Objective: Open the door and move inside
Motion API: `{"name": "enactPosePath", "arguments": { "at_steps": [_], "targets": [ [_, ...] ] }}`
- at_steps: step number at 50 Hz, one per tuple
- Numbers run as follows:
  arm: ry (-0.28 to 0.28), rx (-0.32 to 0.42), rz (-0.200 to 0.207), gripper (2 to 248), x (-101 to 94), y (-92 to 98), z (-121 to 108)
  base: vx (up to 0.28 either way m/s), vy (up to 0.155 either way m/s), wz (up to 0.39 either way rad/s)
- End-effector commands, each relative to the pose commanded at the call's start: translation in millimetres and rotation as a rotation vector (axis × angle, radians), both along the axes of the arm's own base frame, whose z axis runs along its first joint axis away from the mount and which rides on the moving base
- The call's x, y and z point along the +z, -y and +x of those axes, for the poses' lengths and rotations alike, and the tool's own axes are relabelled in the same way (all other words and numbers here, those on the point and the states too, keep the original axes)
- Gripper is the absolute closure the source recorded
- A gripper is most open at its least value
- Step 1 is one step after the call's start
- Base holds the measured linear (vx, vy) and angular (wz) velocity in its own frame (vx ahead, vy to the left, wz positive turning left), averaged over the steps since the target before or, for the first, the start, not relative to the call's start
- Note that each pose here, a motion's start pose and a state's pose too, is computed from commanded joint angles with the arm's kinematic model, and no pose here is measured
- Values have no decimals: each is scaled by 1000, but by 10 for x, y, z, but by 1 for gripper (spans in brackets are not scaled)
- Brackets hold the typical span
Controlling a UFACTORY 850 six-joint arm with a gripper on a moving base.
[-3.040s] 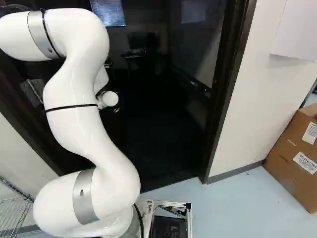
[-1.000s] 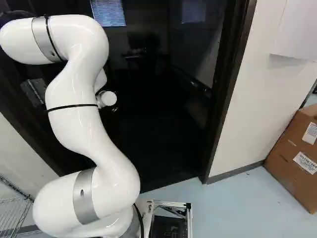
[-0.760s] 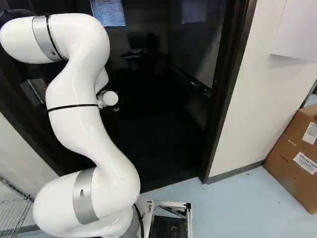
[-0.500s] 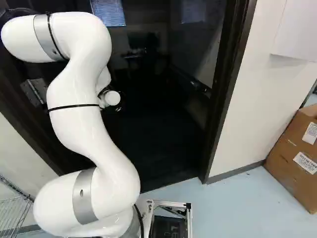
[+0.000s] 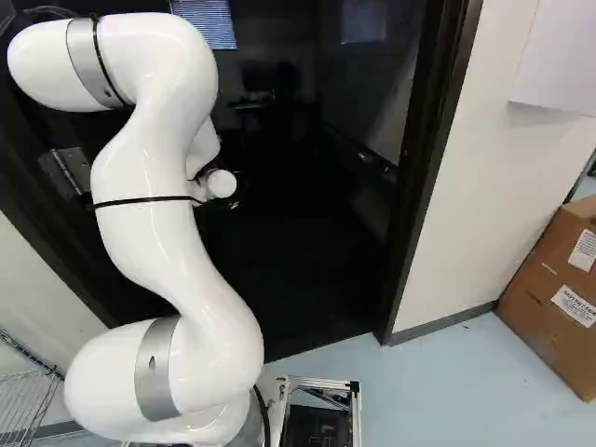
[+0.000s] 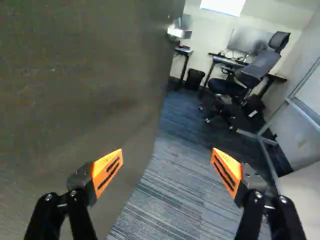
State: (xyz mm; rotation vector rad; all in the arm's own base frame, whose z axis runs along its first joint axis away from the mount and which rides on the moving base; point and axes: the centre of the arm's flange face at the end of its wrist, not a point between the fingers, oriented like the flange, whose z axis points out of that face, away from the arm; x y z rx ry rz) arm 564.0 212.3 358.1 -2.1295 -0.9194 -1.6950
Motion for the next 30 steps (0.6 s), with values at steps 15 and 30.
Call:
{"name": "enactPosePath", "arguments": {
  "at_steps": [15, 30],
  "targets": [
    [-16, -63, 9, 3, 27, 269, -81, 0, 0, 0],
    [-30, -107, 8, 3, 55, 526, -224, 0, 0, 0]
  ]
}}
